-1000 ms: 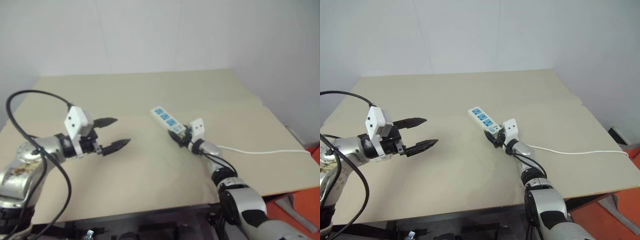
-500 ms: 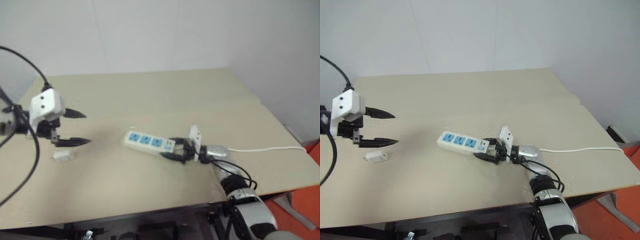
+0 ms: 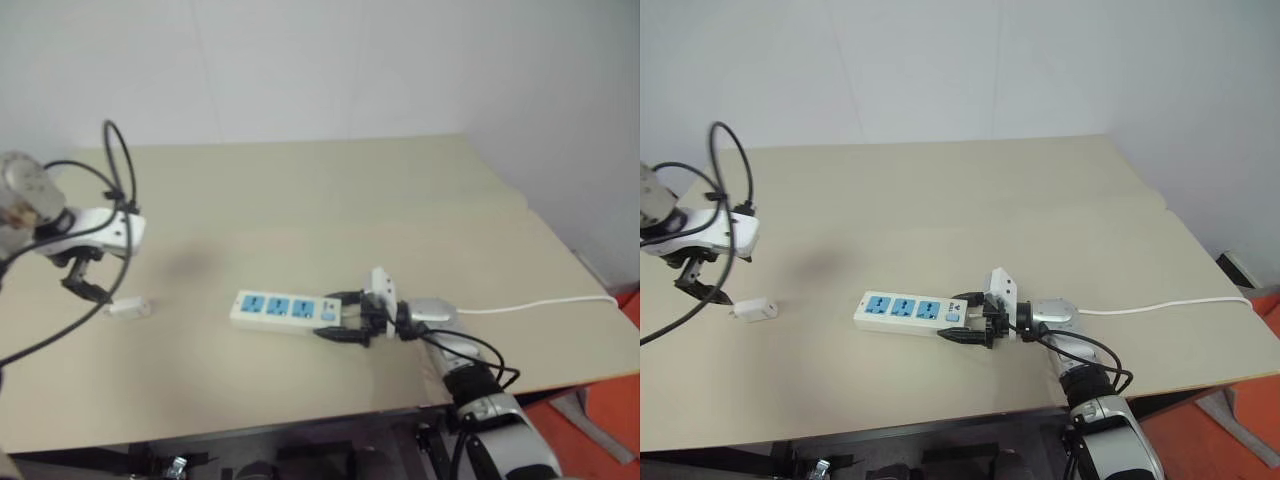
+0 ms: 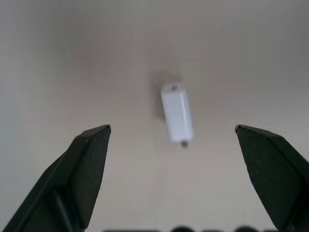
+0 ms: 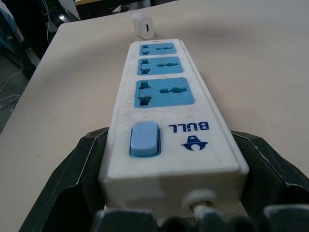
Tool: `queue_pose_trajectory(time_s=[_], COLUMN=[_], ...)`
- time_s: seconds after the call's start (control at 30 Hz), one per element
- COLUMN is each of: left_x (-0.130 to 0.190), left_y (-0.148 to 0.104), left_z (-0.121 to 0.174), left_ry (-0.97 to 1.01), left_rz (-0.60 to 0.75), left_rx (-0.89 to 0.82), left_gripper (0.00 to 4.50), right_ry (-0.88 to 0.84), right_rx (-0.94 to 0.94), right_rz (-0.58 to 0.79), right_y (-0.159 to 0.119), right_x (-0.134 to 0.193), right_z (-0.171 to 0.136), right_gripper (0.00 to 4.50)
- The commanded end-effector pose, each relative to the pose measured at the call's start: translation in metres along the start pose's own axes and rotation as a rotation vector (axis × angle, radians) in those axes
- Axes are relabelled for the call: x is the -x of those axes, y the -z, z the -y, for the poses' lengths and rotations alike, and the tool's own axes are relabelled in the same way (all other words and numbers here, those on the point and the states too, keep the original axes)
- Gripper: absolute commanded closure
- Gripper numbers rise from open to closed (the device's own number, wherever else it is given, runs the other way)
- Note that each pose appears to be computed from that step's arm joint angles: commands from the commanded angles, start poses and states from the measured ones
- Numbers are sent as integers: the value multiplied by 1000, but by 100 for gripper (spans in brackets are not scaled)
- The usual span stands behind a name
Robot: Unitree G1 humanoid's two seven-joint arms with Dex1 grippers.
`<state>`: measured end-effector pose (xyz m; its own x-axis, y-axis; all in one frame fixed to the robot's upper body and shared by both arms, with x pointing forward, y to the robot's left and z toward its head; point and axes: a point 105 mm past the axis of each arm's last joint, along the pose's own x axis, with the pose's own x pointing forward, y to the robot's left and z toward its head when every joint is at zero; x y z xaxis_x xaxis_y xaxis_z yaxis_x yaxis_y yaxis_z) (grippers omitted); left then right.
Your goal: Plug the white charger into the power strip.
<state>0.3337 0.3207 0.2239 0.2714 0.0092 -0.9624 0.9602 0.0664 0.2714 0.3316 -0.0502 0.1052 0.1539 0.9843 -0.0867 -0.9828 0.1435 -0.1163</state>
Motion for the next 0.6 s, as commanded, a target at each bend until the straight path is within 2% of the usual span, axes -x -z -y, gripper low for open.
queue_pose_trajectory(time_s=[0.03,0.4,0.6], left_x=[0,-33,-50], left_y=[10,-2,-6], left_z=[-3,-2,-2], left_ry=[22,108,120], left_rz=[-63,-60,-74], left_rx=[18,25,85], left_gripper=[0,0,0], right_ry=[-8,8,12], right_rx=[52,55,55], right_rz=[51,41,40], right_y=[-18,-21,-21], right_x=[-4,3,4], right_z=[-3,-6,-8], right_gripper=[106,106,106])
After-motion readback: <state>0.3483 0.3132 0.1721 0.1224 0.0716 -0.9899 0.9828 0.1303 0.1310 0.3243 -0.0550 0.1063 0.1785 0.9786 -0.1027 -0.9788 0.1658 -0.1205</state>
